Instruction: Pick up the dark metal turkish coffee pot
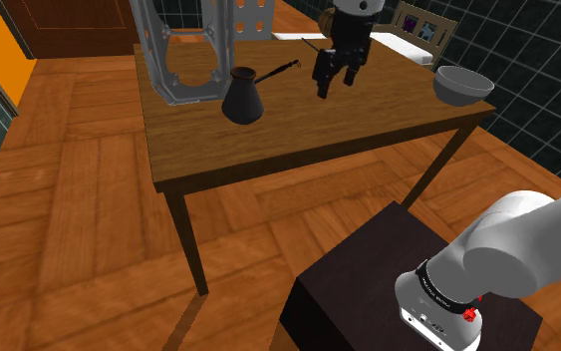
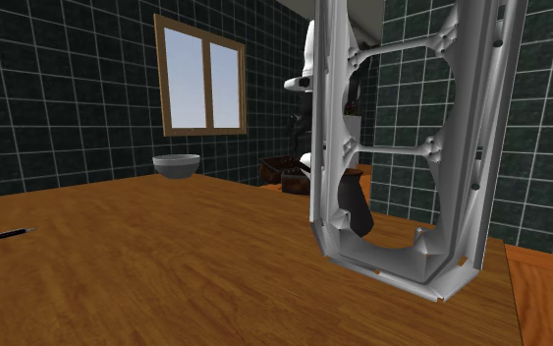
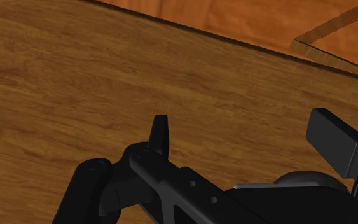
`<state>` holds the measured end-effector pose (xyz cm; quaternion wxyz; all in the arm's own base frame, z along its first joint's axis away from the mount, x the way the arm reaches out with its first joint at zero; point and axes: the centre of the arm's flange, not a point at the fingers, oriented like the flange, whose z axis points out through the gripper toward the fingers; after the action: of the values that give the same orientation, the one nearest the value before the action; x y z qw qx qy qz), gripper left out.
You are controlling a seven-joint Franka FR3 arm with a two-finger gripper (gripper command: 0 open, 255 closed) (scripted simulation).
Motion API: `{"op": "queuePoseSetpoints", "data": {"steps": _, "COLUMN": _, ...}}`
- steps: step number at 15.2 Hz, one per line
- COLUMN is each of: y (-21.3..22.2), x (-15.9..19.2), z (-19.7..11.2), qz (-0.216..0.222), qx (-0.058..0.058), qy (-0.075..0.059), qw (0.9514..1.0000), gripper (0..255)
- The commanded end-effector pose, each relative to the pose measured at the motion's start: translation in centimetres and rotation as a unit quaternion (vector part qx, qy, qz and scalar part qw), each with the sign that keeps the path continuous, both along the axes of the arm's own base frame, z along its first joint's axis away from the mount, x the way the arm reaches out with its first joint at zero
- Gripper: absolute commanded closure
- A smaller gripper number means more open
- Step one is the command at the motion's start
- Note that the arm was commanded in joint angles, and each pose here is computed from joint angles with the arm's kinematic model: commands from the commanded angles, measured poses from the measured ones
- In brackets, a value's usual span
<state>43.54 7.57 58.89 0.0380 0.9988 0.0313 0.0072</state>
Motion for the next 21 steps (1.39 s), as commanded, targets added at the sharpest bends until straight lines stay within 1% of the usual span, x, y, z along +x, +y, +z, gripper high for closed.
{"op": "queuePoseSetpoints", "data": {"steps": 1, "y": 1.6, "x": 2.4, "z": 0.0, "qz": -0.002, "qx": 0.003, "qy": -0.001, "qw": 1.0, "gripper": 0}}
{"op": "queuePoseSetpoints", "data": {"steps": 16, "y": 12.2, "x": 18.5, "z": 1.3, "qz": -0.013, "qx": 0.021, "qy": -0.009, "qw": 0.9997, "gripper": 0}}
{"op": "queuePoseSetpoints", "data": {"steps": 17, "y": 12.5, "x": 19.0, "z": 1.3, "qz": -0.013, "qx": 0.022, "qy": -0.009, "qw": 0.9996, "gripper": 0}}
{"op": "queuePoseSetpoints", "data": {"steps": 21, "y": 12.5, "x": 19.0, "z": -0.8, "qz": -0.013, "qx": 0.022, "qy": -0.009, "qw": 0.9996, "gripper": 0}}
